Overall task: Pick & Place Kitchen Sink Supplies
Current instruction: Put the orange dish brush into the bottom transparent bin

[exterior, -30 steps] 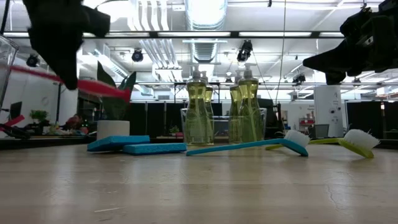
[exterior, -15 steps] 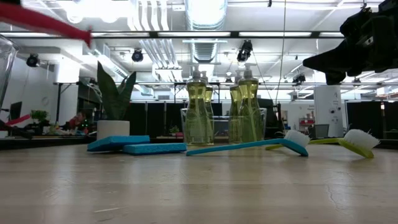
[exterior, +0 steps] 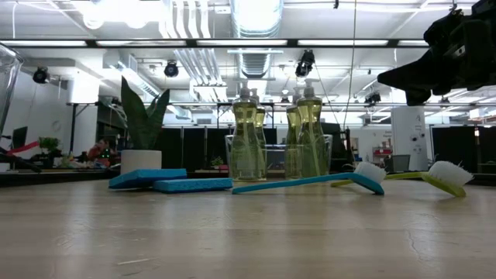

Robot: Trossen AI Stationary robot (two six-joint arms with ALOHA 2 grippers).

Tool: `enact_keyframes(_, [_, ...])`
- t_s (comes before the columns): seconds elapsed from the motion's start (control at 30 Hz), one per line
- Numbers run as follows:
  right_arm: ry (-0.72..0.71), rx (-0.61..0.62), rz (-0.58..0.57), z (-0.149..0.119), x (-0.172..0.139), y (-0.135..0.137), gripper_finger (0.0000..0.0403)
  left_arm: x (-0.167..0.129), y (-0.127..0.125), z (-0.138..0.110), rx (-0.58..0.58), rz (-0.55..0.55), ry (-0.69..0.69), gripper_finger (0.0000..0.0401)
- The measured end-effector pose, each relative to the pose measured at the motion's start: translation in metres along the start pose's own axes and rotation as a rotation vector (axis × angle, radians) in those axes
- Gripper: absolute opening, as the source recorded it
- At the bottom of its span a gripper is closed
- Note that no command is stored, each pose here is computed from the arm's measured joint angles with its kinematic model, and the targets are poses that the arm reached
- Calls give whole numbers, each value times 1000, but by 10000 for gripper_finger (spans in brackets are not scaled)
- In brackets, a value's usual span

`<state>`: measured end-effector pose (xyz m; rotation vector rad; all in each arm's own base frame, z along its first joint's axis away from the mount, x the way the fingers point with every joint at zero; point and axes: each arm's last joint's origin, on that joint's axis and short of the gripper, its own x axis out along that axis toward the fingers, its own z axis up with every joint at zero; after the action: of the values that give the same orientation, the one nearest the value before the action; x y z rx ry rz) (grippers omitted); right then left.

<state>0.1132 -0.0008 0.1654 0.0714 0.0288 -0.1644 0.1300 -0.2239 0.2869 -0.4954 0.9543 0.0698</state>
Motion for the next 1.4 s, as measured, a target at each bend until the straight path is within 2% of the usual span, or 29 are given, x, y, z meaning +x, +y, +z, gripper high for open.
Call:
enact_keyframes(0.3, [0,0,1,0,0,0,9,27,1,-15,5,18,47,46])
enact_keyframes(0.57, [-1,1,0,0,0,0,9,47,0,-26,-47,-23,42,46])
enact_keyframes(0.9, [0,1,1,0,0,0,9,65,2,-37,-71,13,66,47])
enact_keyframes(1.07, [0,1,0,0,0,0,9,70,2,-41,-120,25,140,42])
enact_keyframes(1.4, [0,0,0,0,0,0,9,84,12,-50,-133,81,142,55])
